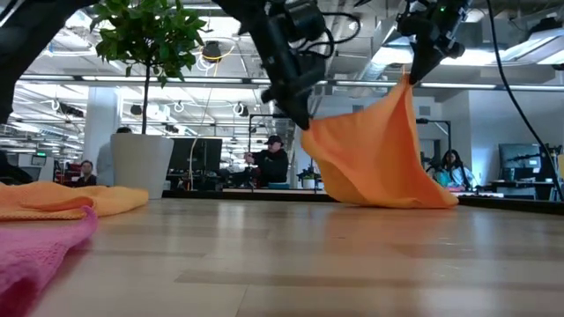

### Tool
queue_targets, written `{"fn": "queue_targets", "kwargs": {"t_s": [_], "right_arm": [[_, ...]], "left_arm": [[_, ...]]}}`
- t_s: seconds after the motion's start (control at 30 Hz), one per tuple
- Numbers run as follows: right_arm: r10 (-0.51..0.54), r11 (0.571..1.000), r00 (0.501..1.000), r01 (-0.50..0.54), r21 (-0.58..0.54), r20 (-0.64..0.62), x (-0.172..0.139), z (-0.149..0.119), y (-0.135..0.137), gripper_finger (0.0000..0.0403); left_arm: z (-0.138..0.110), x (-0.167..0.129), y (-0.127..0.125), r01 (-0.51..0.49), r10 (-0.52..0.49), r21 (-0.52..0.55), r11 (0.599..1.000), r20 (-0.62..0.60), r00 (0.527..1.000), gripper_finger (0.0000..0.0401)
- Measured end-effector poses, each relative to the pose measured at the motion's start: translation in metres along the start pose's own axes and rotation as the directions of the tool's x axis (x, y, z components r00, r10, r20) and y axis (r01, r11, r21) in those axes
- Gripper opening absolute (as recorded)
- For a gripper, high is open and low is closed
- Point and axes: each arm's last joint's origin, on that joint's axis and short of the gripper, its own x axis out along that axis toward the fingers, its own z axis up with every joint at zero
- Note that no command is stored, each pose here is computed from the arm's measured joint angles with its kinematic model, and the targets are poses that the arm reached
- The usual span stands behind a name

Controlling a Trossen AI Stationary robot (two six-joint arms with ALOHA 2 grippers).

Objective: Fold microfiber towels
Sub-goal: Fold the top right orange cloth

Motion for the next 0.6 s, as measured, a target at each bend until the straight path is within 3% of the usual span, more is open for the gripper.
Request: {"fn": "queue_targets", "kwargs": {"t_s": [0.3, 0.6], "right_arm": [[-0.035, 0.999, 0.985, 0.033, 0.016, 0.171, -0.007, 0.018, -0.011, 0.0009], [-0.102, 0.994, 0.946, 0.11, -0.007, 0.308, -0.039, 0.035, -0.024, 0.0009]], "left_arm": [[0.006, -0.057, 0.051, -0.193, 0.198, -0.062, 0.979, 0.098, 0.975, 0.0], [0.003, -0.105, 0.083, -0.319, 0.316, -0.011, 0.948, 0.171, 0.933, 0.0]]}}
